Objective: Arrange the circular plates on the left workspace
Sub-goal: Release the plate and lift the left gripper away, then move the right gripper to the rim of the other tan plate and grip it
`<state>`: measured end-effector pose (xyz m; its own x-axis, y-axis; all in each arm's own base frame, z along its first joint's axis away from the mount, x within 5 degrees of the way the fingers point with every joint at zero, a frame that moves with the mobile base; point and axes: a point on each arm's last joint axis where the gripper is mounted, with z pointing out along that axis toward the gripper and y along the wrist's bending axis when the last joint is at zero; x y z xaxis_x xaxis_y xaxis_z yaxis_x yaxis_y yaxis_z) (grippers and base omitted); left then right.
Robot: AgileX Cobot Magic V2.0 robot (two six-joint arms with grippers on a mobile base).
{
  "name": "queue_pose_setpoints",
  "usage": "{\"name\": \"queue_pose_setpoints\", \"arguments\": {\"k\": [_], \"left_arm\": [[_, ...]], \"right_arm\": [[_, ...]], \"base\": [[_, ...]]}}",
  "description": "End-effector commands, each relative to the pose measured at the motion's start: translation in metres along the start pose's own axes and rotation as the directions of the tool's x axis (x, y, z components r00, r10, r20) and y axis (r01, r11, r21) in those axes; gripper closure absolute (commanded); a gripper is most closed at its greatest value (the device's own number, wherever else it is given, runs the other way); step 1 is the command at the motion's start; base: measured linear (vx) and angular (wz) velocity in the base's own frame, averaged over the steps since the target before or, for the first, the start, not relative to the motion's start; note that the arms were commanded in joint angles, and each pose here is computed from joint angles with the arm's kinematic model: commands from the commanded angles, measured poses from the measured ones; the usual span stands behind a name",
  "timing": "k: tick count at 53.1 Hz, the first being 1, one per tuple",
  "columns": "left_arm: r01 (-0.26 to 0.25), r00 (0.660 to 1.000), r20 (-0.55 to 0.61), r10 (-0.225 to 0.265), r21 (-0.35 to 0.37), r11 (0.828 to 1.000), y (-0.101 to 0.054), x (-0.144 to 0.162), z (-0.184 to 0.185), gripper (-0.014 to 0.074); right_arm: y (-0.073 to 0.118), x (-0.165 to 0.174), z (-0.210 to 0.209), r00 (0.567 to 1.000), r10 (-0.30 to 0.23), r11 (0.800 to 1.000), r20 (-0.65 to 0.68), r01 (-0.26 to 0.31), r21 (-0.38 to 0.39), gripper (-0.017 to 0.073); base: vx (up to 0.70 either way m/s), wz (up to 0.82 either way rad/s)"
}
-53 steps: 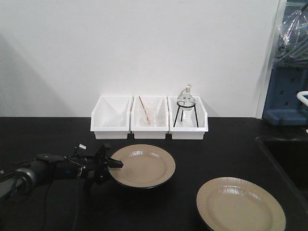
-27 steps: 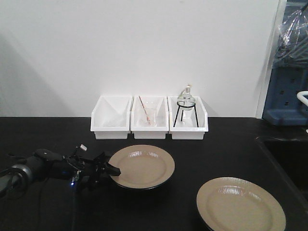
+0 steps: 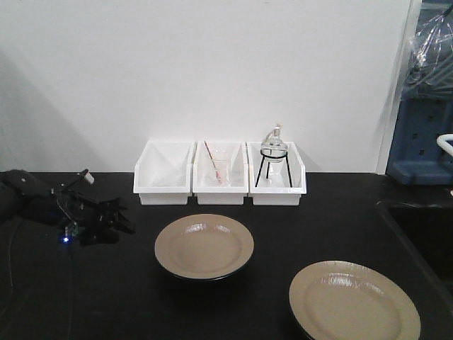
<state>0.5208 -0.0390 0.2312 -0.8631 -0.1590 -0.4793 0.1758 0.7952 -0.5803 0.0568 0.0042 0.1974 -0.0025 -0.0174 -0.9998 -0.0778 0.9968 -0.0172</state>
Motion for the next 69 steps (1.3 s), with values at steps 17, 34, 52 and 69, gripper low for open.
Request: {"name": "queue_pose_setpoints", "arguments": {"k": [17,34,52,69], "left_arm": [[-0.299,0.930,0.215,0.300,-0.037,0.954,-0.097,-0.024,-0.135,0.0343],[-0.414,0.861,0.208,0.465,-0.245,0.876,-0.122,-0.014,-0.191,0.0600],[-0.464,0.794,0.277,0.541,-0.298,0.834,-0.112,0.066,-0.198,0.0594],[-0.391,0.708,0.395,0.586,-0.471,0.791,-0.085,0.194,-0.211,0.0594]], "right_arm": [[0.000,-0.001,0.000,0.997,-0.013,1.000,0.073,0.013,-0.002,0.0560],[0.001,-0.021,-0.004,0.953,0.057,0.998,0.297,-0.050,-0.030,0.0560],[0.000,-0.029,0.002,0.960,0.274,0.962,0.062,-0.273,-0.021,0.0561],[-0.002,-0.118,0.098,0.875,0.208,0.978,-0.438,-0.186,0.092,0.0560]], "base": [[0.00,0.00],[0.00,0.00],[0.00,0.00],[0.00,0.00]]}}
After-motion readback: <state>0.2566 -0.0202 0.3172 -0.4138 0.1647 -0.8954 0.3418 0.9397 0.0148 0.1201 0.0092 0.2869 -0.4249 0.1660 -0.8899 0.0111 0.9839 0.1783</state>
